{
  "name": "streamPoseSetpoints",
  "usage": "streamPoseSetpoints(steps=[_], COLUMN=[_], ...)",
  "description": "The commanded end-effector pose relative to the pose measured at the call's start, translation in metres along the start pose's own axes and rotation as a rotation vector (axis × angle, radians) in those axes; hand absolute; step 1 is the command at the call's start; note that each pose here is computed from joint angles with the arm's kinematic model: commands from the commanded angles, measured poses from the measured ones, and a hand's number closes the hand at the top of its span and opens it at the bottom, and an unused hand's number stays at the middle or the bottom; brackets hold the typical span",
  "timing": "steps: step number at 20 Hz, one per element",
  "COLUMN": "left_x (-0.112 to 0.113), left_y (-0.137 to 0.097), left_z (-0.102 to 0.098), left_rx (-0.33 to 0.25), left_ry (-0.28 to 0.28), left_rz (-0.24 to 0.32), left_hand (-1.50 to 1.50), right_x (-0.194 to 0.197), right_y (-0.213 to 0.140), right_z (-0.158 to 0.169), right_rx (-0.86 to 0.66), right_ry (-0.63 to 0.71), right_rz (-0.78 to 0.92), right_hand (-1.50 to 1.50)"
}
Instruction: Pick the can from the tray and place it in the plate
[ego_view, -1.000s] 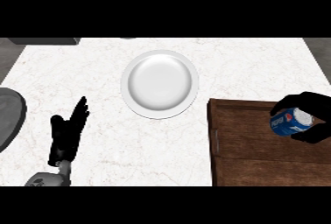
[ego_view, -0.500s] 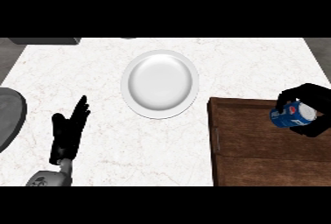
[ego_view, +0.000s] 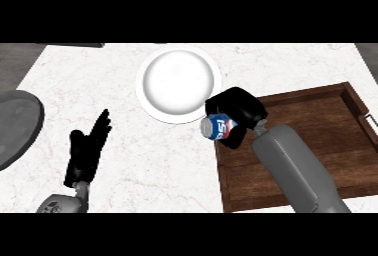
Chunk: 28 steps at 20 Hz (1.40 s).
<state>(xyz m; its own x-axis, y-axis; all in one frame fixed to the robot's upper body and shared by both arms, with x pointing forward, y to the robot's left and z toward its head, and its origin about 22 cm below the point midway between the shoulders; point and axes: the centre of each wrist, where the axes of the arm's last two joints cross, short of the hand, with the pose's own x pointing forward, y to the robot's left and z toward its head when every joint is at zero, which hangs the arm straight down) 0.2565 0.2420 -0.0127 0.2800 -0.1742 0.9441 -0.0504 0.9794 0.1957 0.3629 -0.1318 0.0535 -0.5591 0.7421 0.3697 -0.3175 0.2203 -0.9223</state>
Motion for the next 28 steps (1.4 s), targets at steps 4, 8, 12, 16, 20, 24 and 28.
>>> streamPoseSetpoints(steps=[4, 8, 12, 16, 20, 24, 28], left_x=[0.006, -0.006, -0.008, -0.01, 0.003, 0.001, -0.004], left_y=[-0.003, -0.014, 0.0, 0.005, 0.013, 0.014, -0.019], left_z=[-0.007, 0.0, 0.005, 0.008, 0.003, -0.012, 0.021], left_rx=[-0.018, -0.001, 0.007, 0.028, 0.03, 0.032, 0.027], left_ry=[-0.005, 0.002, 0.001, -0.005, -0.009, -0.012, -0.009], left_rz=[-0.01, -0.004, -0.007, 0.006, 0.002, -0.006, 0.018], left_hand=[0.0, 0.0, 0.0, 0.0, 0.0, 0.0, 0.0], right_x=[0.124, 0.149, 0.177, 0.167, 0.141, 0.123, 0.091], right_y=[-0.024, -0.041, -0.038, -0.06, -0.035, -0.045, -0.04], right_z=[-0.039, -0.044, -0.051, -0.076, -0.084, -0.1, -0.104], right_rx=[-0.262, -0.512, -0.558, -0.575, -0.562, -0.543, -0.489], right_ry=[0.035, 0.115, 0.215, 0.302, 0.345, 0.389, 0.428], right_rz=[-0.025, -0.017, -0.037, -0.051, -0.058, -0.05, -0.022], right_hand=[1.5, 1.5, 1.5, 1.5, 1.5, 1.5, 1.5])
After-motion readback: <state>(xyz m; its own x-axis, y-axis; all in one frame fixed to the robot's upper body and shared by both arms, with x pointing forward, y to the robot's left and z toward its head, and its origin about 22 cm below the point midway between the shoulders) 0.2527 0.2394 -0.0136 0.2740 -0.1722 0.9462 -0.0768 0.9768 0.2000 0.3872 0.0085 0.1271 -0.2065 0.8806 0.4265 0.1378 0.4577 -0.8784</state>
